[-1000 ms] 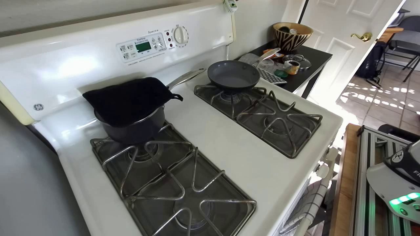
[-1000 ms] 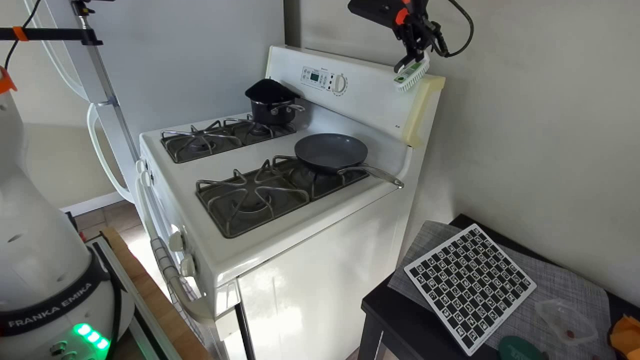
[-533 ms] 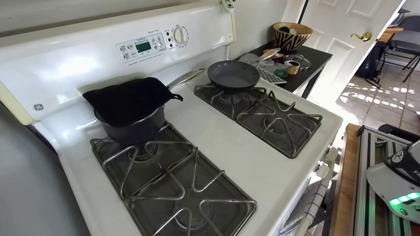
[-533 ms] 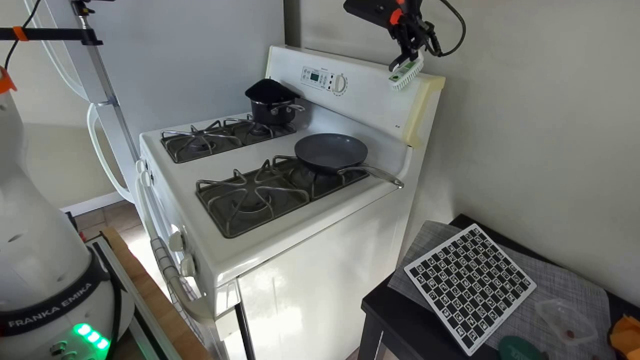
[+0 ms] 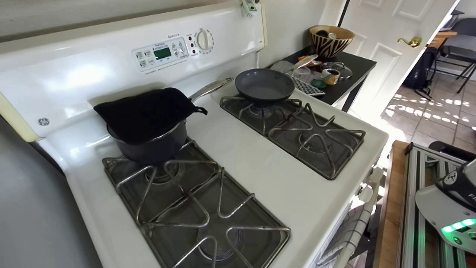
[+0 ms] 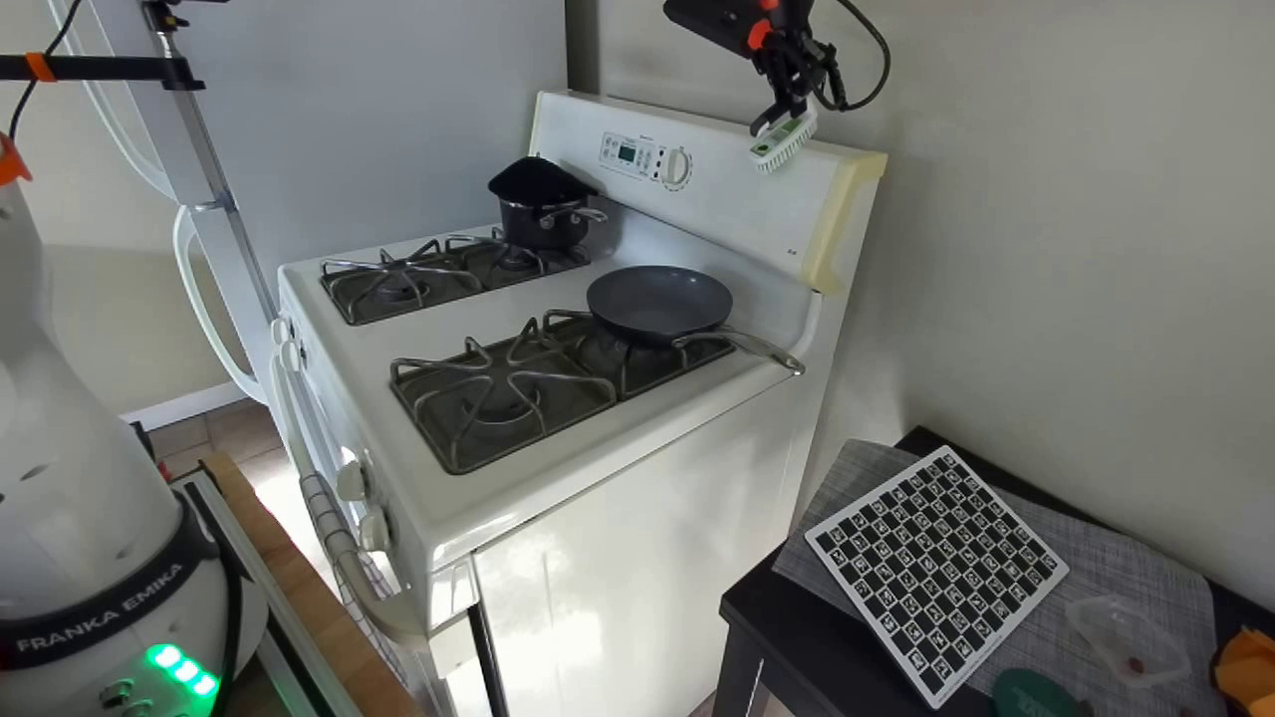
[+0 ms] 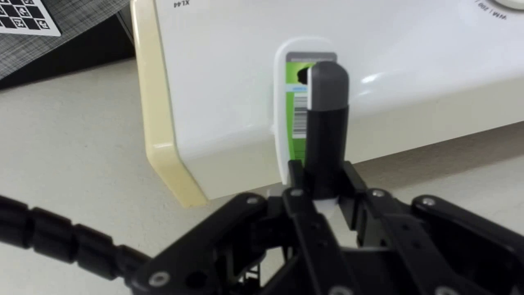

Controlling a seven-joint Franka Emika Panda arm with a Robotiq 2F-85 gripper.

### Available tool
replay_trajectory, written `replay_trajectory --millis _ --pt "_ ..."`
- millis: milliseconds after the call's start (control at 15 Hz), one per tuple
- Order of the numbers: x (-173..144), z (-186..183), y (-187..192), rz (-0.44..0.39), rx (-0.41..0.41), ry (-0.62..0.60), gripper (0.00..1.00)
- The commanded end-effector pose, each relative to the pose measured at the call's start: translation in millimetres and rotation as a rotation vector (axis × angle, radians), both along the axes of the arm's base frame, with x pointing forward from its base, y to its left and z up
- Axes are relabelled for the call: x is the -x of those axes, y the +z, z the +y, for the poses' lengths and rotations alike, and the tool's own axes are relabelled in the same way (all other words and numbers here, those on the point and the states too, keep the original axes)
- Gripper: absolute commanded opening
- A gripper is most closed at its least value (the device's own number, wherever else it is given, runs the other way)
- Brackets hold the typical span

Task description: Brush the top of the stove.

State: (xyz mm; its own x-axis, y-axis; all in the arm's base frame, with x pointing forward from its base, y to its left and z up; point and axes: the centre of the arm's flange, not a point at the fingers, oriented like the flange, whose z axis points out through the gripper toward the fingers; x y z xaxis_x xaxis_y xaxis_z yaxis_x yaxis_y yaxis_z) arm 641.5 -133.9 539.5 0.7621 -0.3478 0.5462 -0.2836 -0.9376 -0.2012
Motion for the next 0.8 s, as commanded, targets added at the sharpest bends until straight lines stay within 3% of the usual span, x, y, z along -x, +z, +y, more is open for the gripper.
replay_trajectory --millis 0,733 --pt "-2.0 20.9 -4.2 0.014 -0.026 -0.011 0.04" --pt "-12.0 72.8 -11.7 0.029 -0.058 0.004 0.04"
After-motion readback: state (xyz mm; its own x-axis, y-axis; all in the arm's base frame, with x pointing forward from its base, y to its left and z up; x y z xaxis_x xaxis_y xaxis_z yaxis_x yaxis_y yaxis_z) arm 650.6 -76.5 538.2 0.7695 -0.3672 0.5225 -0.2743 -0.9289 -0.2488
